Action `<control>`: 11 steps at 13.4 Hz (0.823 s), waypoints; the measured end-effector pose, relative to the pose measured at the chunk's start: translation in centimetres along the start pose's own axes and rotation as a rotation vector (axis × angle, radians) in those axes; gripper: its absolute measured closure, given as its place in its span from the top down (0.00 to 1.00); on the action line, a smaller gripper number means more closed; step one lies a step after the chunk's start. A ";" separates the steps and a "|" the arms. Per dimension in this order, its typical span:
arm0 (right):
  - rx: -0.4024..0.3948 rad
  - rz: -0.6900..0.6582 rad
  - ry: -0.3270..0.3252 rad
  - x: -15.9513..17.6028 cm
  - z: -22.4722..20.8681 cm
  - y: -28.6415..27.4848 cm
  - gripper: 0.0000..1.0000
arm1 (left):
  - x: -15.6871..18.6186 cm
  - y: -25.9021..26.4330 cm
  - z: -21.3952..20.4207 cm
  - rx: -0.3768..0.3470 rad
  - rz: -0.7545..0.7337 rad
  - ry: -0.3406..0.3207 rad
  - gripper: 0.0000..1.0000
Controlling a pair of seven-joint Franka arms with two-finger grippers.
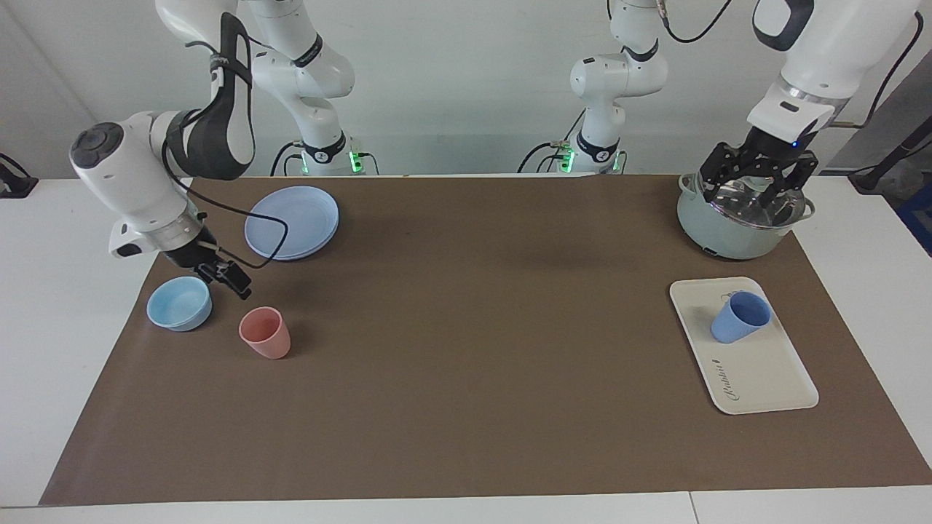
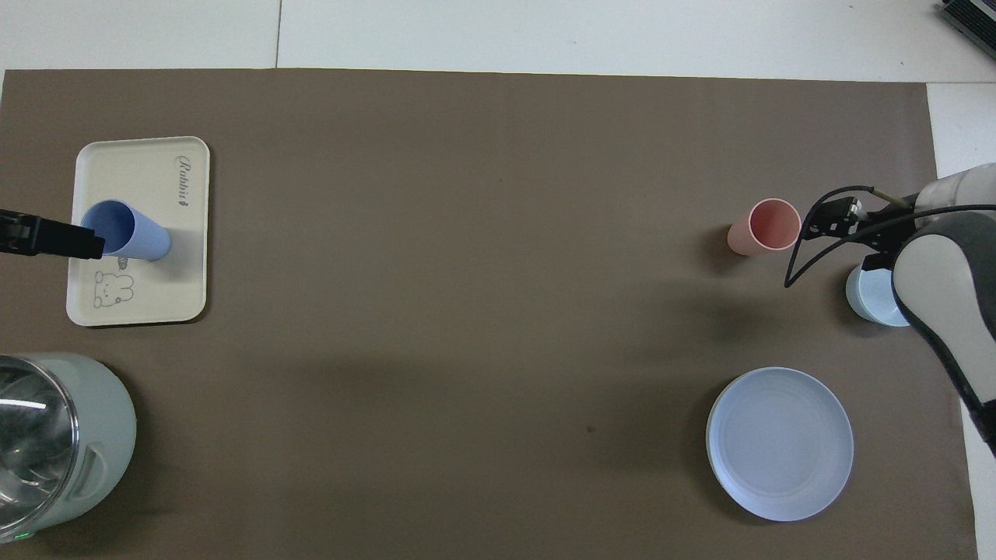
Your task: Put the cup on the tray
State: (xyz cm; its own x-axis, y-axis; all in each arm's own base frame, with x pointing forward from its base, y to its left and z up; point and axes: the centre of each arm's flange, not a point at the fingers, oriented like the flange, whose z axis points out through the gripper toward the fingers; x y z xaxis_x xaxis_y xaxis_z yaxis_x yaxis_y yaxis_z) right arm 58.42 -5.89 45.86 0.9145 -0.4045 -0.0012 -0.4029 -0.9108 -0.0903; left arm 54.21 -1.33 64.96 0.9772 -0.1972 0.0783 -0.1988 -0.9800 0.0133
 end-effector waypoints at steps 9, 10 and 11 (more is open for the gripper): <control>-0.034 -0.202 -0.002 -5.8 -12.9 -7.9 1.00 | 0.1 0.4 1.7 -0.007 0.002 -0.036 1.00; -0.037 -0.203 0.006 -5.8 -13.8 -7.9 1.00 | 0.1 0.5 1.7 -0.007 0.005 -0.036 1.00; -0.048 -0.206 0.013 -5.8 -14.4 -7.8 1.00 | 0.1 0.7 1.7 -0.007 0.008 -0.037 1.00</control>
State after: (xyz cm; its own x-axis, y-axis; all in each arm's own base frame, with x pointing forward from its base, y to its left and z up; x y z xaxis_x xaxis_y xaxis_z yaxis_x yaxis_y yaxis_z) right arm 55.73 2.40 60.87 0.9772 -0.2105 0.0257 -0.2094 -0.9770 -0.0401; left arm 54.33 -2.10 63.30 0.9776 -0.2062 0.0414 -0.2072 -0.9781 0.0200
